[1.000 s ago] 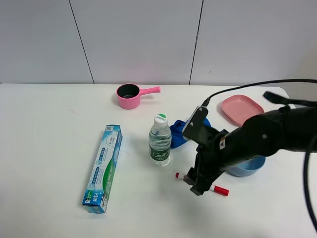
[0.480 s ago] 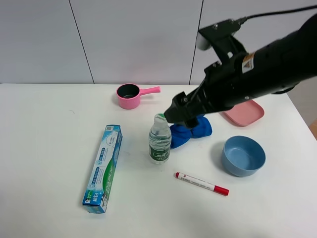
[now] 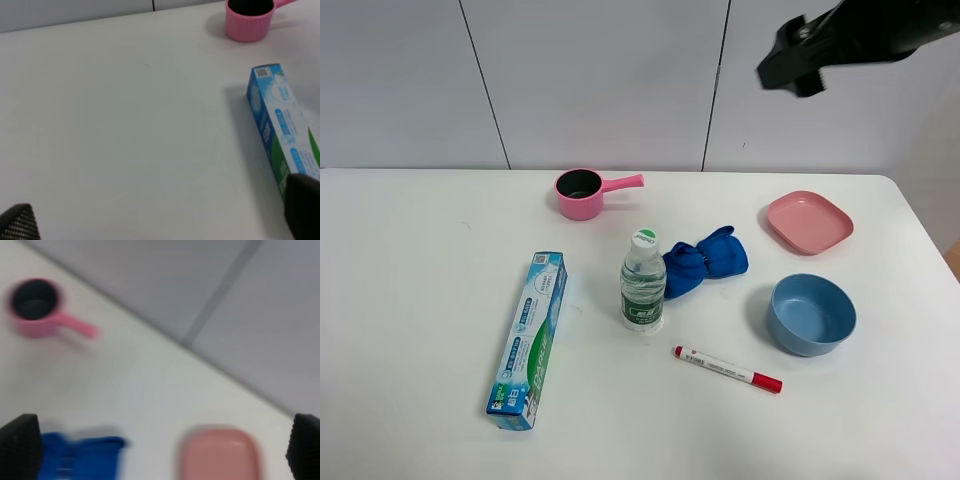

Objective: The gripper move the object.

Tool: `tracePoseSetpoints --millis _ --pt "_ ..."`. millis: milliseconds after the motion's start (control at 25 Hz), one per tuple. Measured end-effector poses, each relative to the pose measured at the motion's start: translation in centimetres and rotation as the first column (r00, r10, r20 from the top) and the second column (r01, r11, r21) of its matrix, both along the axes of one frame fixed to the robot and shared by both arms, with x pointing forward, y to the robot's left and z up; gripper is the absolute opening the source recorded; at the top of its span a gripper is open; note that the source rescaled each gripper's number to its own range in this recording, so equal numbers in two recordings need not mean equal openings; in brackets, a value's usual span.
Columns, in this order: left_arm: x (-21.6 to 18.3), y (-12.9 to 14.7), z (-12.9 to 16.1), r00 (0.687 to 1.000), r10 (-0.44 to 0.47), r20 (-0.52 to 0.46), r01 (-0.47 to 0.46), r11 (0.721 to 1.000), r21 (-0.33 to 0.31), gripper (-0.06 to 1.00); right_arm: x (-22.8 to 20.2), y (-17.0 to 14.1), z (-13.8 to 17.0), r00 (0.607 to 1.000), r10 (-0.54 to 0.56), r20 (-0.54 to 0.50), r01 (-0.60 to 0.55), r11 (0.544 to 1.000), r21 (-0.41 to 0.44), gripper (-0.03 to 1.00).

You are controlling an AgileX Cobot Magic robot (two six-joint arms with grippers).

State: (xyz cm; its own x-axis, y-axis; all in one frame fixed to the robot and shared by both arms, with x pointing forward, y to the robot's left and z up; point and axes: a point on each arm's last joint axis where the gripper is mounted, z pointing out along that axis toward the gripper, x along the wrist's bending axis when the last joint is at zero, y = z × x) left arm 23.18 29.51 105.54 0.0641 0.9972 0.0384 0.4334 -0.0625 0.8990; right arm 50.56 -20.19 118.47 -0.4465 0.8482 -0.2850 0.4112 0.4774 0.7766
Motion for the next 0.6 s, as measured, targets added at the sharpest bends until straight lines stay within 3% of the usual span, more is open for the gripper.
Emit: tracePoseSetpoints --millis 160,360,600 --pt "0.0 0.0 0.0 1.000 0.000 0.000 0.000 1.000 0.000 1.00 0.7 -4.3 2.0 0.989 -0.143 0.041 0.147 0.984 -0.103 1.00" --pt "0.0 0.0 0.0 1.000 0.000 0.000 0.000 1.000 0.000 1.00 0.4 -8.4 2.4 0.944 -0.326 -0.054 0.323 0.944 -0.063 1.00" --pt "0.0 0.0 0.0 1.000 0.000 0.000 0.000 1.000 0.000 1.00 -0.4 -12.9 1.8 0.852 -0.501 -0.151 0.496 0.865 -0.073 1.00"
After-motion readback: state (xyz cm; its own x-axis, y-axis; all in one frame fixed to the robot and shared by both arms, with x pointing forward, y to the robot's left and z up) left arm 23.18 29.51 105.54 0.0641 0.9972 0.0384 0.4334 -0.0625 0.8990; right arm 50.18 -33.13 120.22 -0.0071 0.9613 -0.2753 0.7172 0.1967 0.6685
